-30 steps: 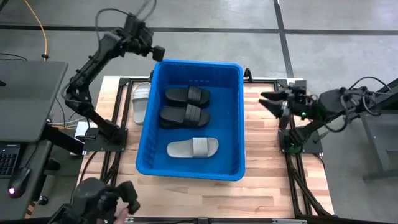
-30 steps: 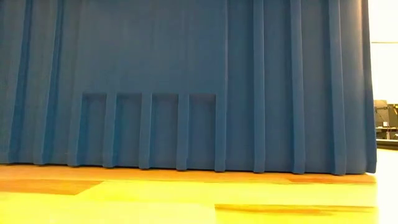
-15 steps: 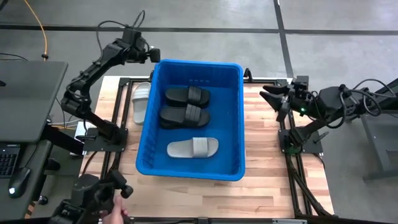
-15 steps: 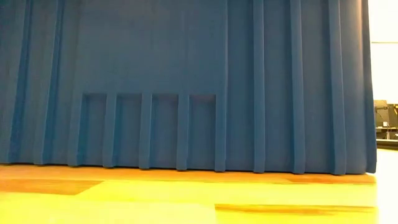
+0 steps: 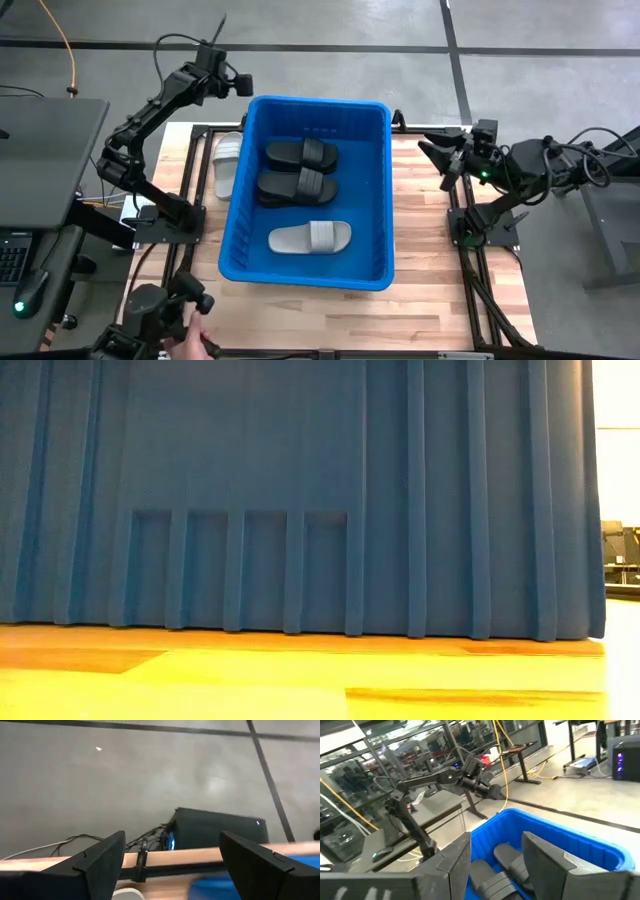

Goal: Pick and place slides into bin
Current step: Adjust the bin

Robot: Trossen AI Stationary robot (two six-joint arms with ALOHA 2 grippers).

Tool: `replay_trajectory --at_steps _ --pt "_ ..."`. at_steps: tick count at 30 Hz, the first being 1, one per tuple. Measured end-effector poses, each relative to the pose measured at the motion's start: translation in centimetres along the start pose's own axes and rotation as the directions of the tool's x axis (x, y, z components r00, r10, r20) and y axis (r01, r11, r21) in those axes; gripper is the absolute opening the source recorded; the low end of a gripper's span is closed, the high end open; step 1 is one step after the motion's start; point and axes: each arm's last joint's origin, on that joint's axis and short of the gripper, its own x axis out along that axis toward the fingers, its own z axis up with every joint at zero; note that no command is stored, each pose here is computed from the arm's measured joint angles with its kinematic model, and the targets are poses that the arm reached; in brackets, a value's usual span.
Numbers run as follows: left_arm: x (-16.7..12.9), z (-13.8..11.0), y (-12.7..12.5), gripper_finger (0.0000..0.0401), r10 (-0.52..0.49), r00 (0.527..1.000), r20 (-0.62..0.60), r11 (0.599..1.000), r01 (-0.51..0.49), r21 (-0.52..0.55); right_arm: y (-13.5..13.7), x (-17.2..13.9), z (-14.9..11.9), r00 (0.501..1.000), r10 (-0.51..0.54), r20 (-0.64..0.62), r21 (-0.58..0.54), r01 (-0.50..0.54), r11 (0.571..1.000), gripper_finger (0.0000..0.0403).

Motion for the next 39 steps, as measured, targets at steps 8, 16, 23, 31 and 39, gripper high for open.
replay_trajectory --at_steps 8,16,23,31,39 --pt "-0.3 2.1 -1.1 0.0308 -0.162 0.966 0.2 0.984 0.173 -0.036 -0.2 0.0 0.0 0.996 -0.079 0.038 -0.008 0.079 0.997 0.0165" --pt "-2.5 4.0 -3.0 0.0308 -0.65 0.744 0.152 0.679 0.48 0.555 -0.1 0.2 -0.1 0.996 -0.082 0.037 -0.009 0.082 0.997 0.0165" --pt "-6.3 5.5 -2.8 0.0308 -0.574 0.81 0.119 0.586 0.305 0.75 0.2 0.5 -0.4 0.993 -0.114 0.035 -0.037 0.115 0.993 0.0165" --pt "-12.8 3.3 -1.5 0.0308 -0.511 0.858 0.058 0.617 0.319 0.719 0.2 0.5 -0.7 0.996 -0.092 0.01 -0.049 0.092 0.995 0.0165" --pt "-16.2 -3.5 0.8 0.0308 -0.552 0.833 0.041 0.644 0.394 0.655 0.1 0.6 -1.0 0.995 -0.097 -0.016 -0.089 0.095 0.991 0.0165"
